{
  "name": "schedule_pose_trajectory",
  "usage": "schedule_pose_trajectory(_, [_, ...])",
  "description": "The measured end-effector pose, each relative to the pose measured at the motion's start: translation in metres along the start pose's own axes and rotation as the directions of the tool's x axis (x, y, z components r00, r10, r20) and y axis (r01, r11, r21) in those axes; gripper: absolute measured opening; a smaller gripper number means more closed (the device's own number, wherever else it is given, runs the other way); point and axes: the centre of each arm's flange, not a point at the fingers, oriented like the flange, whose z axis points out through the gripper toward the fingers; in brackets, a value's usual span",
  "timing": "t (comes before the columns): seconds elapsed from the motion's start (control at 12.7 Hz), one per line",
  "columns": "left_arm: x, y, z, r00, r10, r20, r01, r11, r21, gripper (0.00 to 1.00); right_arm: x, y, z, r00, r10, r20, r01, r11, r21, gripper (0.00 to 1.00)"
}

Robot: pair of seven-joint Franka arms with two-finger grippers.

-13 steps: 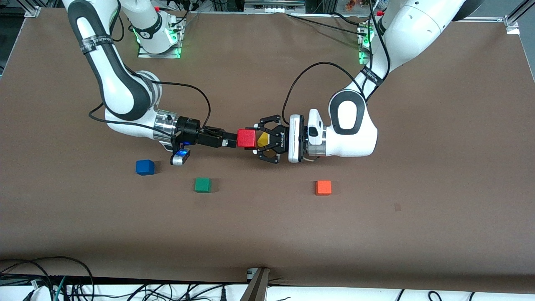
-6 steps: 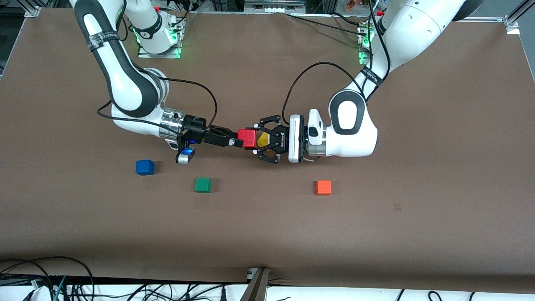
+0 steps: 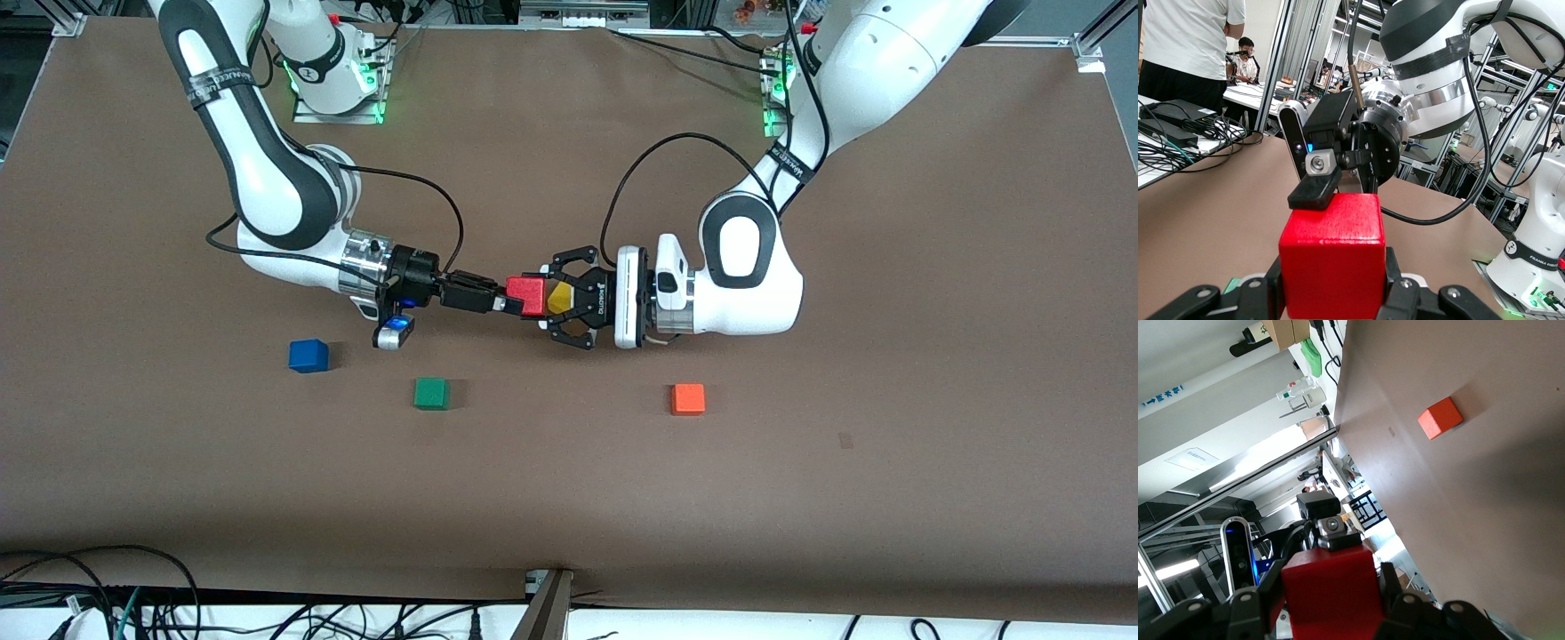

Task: Pass red block to right arm, stack on blue
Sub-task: 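Open the left gripper and pull the right gripper away with the cube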

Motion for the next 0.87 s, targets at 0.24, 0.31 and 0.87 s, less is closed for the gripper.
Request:
schedule_pose_trajectory(0.24, [0.003, -0.002, -0.002, 1.0, 0.025, -0.004, -0.025, 1.0, 0.005, 0.81, 0.002, -0.004, -0.002, 1.0, -0.003, -0.005, 0.003, 1.0, 0.006, 0.56])
schedule_pose_trajectory(0.31, [0.004, -0.003, -0.004, 1.0, 0.028, -0.006, -0.028, 1.0, 0.008, 0.9, 0.004, -0.007, -0.004, 1.0, -0.006, -0.009, 0.006, 1.0, 0.01, 0.56])
schedule_pose_trajectory(0.87, [0.013, -0.016, -0.033, 0.998, -0.06, -0.031, 0.06, 0.998, -0.001, 1.0, 0.026, -0.016, -0.041, 0.997, -0.077, 0.012, 0.077, 0.994, -0.079, 0.56])
